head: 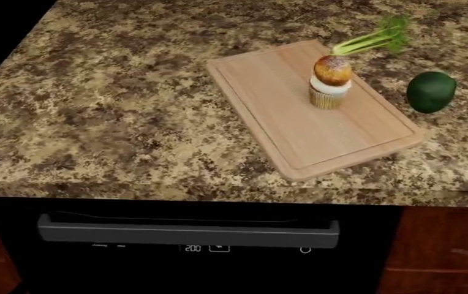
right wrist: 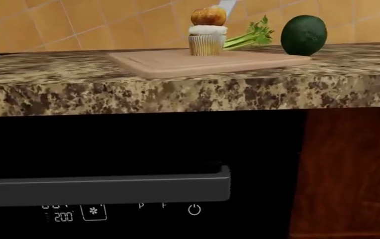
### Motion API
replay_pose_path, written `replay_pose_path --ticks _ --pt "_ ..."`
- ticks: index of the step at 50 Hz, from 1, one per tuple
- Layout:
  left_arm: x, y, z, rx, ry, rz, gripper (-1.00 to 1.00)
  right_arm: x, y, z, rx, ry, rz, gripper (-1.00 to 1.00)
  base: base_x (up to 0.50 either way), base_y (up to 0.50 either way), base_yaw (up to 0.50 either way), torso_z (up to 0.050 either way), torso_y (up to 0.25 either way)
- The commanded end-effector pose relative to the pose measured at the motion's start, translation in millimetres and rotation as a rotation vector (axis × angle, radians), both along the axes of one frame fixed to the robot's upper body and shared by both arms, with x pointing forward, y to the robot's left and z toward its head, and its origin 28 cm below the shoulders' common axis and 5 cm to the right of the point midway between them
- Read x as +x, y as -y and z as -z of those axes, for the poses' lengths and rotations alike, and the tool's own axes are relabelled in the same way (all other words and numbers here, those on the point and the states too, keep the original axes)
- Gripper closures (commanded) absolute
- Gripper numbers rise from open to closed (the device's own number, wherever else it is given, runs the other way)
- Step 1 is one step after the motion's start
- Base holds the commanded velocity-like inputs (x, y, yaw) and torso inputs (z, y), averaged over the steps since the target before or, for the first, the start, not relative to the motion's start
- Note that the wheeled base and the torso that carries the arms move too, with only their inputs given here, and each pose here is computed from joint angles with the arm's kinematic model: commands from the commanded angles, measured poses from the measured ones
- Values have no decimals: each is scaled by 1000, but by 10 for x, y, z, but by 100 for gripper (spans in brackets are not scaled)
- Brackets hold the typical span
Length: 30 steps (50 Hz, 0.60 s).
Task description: Clear the non-vegetable object off the cutting board and place the vegetables onto it.
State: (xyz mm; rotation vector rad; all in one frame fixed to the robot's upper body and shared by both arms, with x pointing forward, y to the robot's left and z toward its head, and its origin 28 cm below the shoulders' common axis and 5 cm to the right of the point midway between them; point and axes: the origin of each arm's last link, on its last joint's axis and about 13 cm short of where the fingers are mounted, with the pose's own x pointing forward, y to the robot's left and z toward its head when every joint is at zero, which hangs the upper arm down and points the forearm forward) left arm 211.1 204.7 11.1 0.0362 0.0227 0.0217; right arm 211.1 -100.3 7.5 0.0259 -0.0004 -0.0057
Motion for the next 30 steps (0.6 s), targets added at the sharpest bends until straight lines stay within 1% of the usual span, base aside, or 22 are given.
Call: replay_pose_path --ticks 1,30 --pt "-2 -2 0 -15 5 14 -100 0 -14 -14 -11 -3 -2 -100 0 -500 0 0 0" --pt "-11 2 -17 -13 12 15 -100 -4 -11 -10 -10 -3 -2 -100 0 -500 0 0 0"
